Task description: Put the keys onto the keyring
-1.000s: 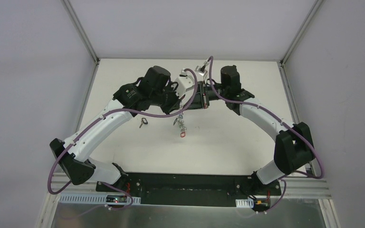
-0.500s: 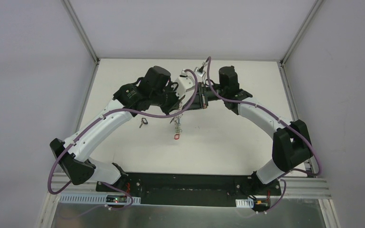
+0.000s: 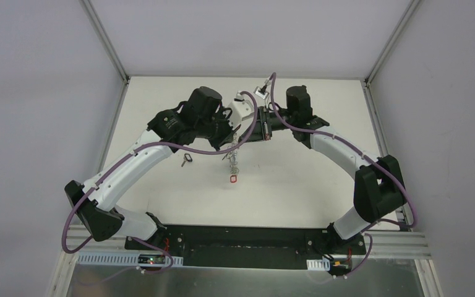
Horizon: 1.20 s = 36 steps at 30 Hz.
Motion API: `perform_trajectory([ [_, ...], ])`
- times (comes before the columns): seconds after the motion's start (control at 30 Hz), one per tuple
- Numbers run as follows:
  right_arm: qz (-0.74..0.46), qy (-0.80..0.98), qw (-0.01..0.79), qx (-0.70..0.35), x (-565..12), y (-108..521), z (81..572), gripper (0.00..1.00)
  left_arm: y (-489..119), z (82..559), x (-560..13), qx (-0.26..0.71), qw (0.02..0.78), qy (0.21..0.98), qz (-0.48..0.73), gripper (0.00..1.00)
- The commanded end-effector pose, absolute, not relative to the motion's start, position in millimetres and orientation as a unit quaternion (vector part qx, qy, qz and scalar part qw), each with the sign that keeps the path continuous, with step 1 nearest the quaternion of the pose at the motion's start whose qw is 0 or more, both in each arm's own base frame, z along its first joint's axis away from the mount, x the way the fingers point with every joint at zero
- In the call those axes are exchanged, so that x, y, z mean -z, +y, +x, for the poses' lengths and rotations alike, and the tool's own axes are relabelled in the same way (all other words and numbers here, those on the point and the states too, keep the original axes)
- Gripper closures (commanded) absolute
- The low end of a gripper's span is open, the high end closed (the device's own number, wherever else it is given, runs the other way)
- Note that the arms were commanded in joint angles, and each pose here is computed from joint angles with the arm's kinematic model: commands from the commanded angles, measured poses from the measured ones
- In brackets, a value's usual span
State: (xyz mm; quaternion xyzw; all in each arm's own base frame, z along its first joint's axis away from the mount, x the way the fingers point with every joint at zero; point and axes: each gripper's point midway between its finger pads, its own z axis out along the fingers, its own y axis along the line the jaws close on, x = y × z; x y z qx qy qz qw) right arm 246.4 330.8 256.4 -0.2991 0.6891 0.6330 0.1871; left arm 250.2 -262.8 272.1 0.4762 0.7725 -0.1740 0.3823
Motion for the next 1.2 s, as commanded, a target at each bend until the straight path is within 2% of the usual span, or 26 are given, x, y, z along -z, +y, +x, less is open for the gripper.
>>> perform_trajectory([
  [0.0, -0.31, 0.671, 0.225, -0.635, -279, 329, 260, 1.0, -264, 244, -291, 0.185, 0.411, 0.75, 0.483, 1.0],
  [0.43, -0.298, 0.677, 0.213, -0.639, -275, 332, 263, 1.0, -268, 241, -293, 0.197, 0.409, 0.745, 0.489, 1.0],
  [1.0, -0.287, 0.669, 0.15, -0.669, -252, 339, 247, 1.0, -274, 238, -299, 0.211, 0.42, 0.722, 0.508, 1.0],
  [1.17, -0.305, 0.656, 0.137, -0.676, -252, 342, 234, 0.93, -275, 235, -300, 0.217, 0.421, 0.717, 0.512, 1.0],
])
